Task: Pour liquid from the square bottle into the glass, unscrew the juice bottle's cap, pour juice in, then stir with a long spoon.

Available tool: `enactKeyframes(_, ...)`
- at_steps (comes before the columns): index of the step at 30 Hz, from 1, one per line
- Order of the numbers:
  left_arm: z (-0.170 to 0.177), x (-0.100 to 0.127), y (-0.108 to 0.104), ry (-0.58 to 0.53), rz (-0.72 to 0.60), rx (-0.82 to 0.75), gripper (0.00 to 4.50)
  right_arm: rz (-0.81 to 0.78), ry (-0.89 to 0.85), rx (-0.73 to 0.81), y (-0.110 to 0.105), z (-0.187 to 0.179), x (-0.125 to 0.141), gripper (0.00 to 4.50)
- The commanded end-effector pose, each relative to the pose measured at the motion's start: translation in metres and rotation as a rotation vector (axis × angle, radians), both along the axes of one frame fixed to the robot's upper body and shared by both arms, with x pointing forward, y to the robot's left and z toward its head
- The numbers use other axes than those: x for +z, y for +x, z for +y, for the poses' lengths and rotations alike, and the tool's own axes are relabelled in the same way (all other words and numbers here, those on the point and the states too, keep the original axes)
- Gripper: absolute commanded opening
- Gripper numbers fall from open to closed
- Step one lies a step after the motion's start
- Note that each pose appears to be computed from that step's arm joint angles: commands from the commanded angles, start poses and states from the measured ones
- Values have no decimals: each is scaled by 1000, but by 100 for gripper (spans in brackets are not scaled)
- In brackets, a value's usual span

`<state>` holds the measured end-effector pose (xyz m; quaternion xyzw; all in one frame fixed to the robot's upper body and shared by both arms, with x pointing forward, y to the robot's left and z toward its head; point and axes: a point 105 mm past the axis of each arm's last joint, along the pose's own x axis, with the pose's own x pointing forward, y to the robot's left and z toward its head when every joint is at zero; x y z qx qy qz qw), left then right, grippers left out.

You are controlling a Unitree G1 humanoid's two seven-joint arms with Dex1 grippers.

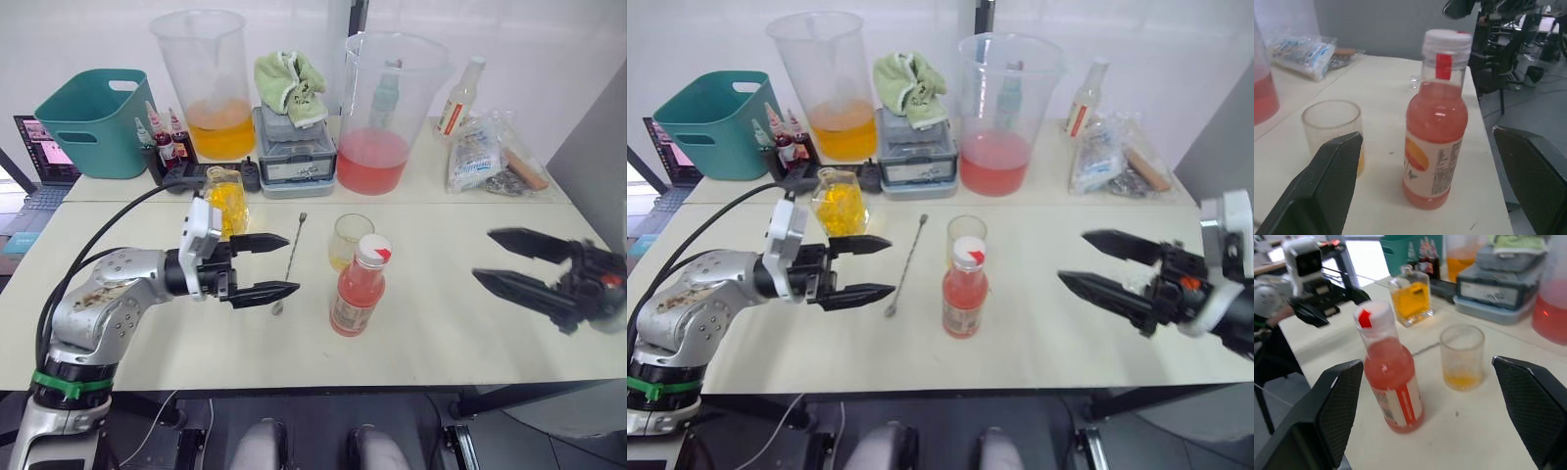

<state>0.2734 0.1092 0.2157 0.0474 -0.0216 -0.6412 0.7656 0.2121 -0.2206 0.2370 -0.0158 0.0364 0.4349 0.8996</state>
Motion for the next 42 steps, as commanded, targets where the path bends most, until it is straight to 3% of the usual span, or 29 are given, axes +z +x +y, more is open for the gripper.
enactKeyframes(1,-28,13,-8,-31,-19,-85,450,-39,-49,-47,-13,-4,-3,446)
enactKeyframes(13,-88,5,4,17,-24,-57,450,-28,-70,-82,-27,-3,-14,446)
enactKeyframes(27,-105,-2,10,46,-50,-57,450,-64,-74,-79,-29,5,-7,446)
enactKeyframes(28,-105,-2,9,45,-52,-59,395,-63,-74,-79,-30,5,-8,450)
enactKeyframes(35,-106,1,9,34,-76,-69,174,-66,-58,-46,-31,15,-7,450)
enactKeyframes(42,-105,1,7,47,-98,-86,156,-104,-31,109,-22,58,3,450)
